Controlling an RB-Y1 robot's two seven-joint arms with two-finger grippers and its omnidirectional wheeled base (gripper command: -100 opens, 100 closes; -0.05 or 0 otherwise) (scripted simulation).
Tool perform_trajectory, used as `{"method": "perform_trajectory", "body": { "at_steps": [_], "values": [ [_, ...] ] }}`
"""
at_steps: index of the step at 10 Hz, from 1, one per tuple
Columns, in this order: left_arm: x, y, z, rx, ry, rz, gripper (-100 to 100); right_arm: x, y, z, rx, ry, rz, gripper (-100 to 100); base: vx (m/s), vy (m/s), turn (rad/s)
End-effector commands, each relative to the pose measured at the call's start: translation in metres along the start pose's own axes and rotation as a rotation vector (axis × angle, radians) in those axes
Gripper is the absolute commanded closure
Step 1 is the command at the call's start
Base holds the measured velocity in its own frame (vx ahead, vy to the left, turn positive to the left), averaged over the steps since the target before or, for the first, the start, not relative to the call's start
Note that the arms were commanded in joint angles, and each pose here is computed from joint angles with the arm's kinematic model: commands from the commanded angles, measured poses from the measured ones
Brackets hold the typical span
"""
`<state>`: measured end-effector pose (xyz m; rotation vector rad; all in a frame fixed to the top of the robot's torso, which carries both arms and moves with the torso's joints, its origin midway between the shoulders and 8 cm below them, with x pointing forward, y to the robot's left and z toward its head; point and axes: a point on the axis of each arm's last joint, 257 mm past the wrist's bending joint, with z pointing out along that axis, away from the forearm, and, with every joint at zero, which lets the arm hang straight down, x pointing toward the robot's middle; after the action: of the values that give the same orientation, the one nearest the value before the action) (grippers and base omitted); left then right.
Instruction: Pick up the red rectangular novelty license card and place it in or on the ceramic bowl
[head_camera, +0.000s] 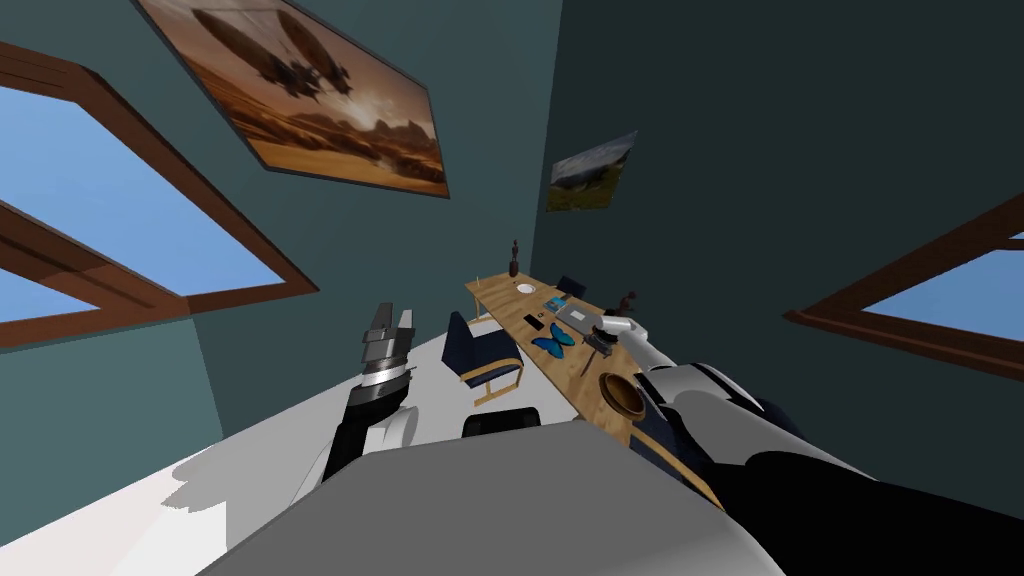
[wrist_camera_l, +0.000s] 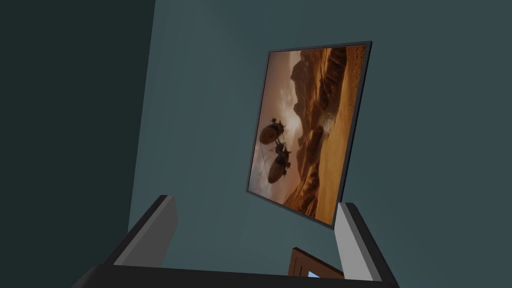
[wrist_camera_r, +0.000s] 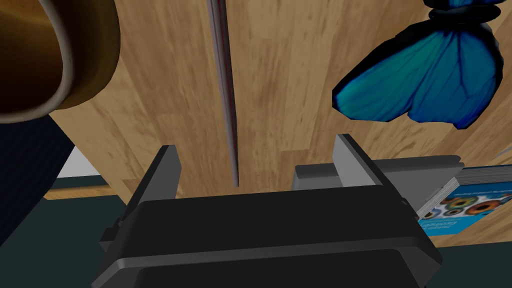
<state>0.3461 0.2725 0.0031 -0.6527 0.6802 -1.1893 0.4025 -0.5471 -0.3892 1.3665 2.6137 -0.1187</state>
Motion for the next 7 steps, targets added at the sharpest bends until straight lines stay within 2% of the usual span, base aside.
{"method": "perform_trajectory", "body": {
  "at_steps": [1, 2, 3, 4, 5, 6, 7],
  "values": [
    [0.0, 0.0, 0.0, 0.0, 0.0, 0.0, 0, -0.009, -0.017, -0.001, 0.006, -0.034, 0.023, -100, -0.036, -0.03, 0.373],
    [0.0, 0.0, 0.0, 0.0, 0.0, 0.0, 0, -0.007, -0.015, -0.001, 0.001, -0.027, 0.038, -100, -0.045, -0.055, 0.275],
    [0.0, 0.0, 0.0, 0.0, 0.0, 0.0, 0, -0.006, -0.014, -0.001, -0.002, -0.024, 0.061, -100, -0.028, -0.043, -0.001],
    [0.0, 0.0, 0.0, 0.0, 0.0, 0.0, 0, -0.012, -0.031, -0.001, 0.006, -0.051, 0.065, -100, -0.058, -0.061, 0.34],
    [0.0, 0.0, 0.0, 0.0, 0.0, 0.0, 0, -0.009, -0.03, -0.001, 0.003, -0.043, 0.079, -100, -0.067, -0.06, 0.25],
    [0.0, 0.0, 0.0, 0.0, 0.0, 0.0, 0, -0.008, -0.029, -0.001, -0.002, -0.038, 0.112, -100, -0.036, -0.03, -0.011],
    [0.0, 0.0, 0.0, 0.0, 0.0, 0.0, 0, -0.011, -0.045, 0.0, 0.005, -0.059, 0.108, -100, -0.046, -0.059, 0.265]
  ]
}}
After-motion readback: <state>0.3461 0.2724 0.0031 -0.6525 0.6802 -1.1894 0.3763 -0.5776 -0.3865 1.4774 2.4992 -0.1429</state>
